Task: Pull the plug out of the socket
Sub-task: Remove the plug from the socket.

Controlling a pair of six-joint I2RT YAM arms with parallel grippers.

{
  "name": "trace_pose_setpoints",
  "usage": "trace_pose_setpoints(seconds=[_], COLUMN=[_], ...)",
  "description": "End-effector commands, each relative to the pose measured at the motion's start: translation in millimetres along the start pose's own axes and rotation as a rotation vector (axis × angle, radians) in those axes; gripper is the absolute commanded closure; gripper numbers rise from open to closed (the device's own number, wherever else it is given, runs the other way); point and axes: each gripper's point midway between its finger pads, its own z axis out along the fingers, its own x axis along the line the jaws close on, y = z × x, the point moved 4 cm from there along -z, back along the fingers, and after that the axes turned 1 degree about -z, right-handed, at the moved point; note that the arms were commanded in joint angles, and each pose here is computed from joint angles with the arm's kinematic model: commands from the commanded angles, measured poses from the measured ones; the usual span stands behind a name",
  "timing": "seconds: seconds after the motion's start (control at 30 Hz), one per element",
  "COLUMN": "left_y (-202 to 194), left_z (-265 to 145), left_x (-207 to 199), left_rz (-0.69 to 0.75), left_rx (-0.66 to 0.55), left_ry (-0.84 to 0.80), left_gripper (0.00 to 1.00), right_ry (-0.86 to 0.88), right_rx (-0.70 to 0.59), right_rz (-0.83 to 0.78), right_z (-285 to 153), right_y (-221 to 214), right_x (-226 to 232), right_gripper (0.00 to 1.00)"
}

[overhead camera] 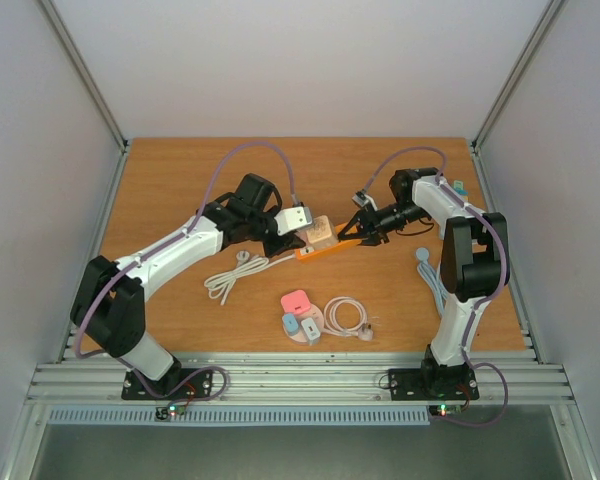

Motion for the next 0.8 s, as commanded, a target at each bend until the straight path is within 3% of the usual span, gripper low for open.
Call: trace_pose_setpoints(seconds=[0.0,0.4,0.77], left_y=[8,-4,4], left_z=[-3,-1,-4], left_x=[-8,-22,-6], left_rz=[0.041,0.137,0.014], left_rx=[-0.04,-0.054,-0.044], left_ry=[-0.031,-0.096,-0.061], left_gripper=[1.0,1.0,1.0], right_ry=[0.071,0.089,0.065], right_rx=[-0.027,-0.018,-0.023], right_rz=[-0.044,-0.03,-0.058], right_z=[-3,-2,-3], right_y=[3,2,1], right_x=[20,19,19], right_gripper=[0.99,0.99,0.99])
